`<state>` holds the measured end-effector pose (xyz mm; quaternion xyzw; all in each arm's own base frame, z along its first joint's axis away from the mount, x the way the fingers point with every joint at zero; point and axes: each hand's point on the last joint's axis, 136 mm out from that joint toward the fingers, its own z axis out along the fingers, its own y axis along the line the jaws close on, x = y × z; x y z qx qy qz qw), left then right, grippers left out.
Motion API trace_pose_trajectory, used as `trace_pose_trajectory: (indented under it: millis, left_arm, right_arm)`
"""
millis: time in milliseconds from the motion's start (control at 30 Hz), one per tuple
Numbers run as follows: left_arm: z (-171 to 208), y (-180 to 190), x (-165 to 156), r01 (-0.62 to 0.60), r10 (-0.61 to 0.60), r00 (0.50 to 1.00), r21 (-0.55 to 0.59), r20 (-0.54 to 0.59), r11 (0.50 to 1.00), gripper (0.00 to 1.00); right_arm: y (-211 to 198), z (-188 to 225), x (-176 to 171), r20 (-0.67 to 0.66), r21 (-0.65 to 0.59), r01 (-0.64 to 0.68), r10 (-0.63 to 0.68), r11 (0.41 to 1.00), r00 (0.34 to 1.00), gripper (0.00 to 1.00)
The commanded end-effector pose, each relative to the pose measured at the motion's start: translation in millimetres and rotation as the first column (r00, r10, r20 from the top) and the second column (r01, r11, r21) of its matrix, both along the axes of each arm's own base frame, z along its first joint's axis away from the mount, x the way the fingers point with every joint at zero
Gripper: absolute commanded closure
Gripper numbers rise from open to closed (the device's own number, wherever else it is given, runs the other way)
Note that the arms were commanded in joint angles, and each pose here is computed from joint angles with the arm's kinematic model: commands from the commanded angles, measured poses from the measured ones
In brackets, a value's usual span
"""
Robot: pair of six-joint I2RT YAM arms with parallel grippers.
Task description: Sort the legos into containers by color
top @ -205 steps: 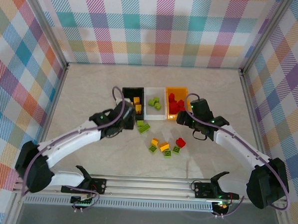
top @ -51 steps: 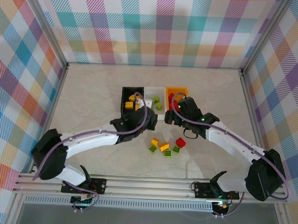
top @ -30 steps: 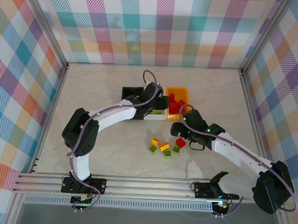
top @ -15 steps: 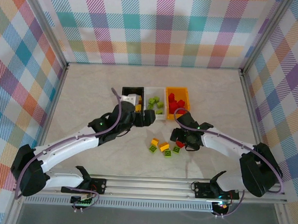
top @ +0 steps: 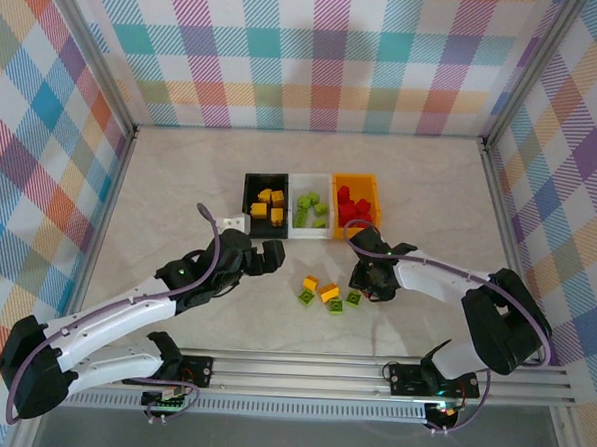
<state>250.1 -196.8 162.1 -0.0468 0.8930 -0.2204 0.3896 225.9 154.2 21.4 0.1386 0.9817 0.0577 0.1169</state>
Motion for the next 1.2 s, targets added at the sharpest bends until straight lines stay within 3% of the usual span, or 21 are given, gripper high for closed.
trace_pose_trajectory:
  millis: [0,167,333,667,767,967,1167]
  left_arm:
    - [-14.1,10.2,-7.3,-0.012,0.014,0.999,0.047,-0.032,0.999,0.0]
    - [-11.9,6.5,-9.8,0.028,-0.026,0.999,0.054,-0.035,0.998,0.0]
    - [-13.1,0.2,-13.1,0.079,-0.077,0.996,0.057,-0.043,0.995,0.0]
    - [-16.5,-10.3,-19.7,0.163,-0.156,0.984,0.073,-0.089,0.984,0.0]
    - [-19.8,-19.6,-23.3,0.216,-0.209,0.972,0.058,-0.103,0.975,0.0]
    - [-28.8,-31.1,-23.0,0.261,-0.251,0.958,0.06,-0.138,0.963,0.0]
    - [-31.1,-60.1,-16.3,0.346,-0.339,0.93,0.03,-0.146,0.938,0.01]
  right_arm:
    - [13.7,16.8,6.9,0.047,0.065,-0.013,0.009,0.998,0.999,0.53]
    - [20.1,57.6,30.4,0.163,0.074,-0.056,0.043,0.996,0.986,0.56]
    - [30.0,106.0,81.5,0.282,0.076,-0.086,0.062,0.993,0.957,0.57]
    - [16.1,119.2,193.4,0.342,-0.033,-0.022,0.032,0.999,0.939,0.54]
    - [15.5,111.8,214.1,0.32,-0.022,-0.008,0.014,1.0,0.947,0.46]
    - [24.0,131.3,236.0,0.372,-0.014,-0.053,0.055,0.998,0.927,0.15]
    - [33.6,149.8,203.9,0.396,0.039,-0.112,0.087,0.993,0.914,0.09]
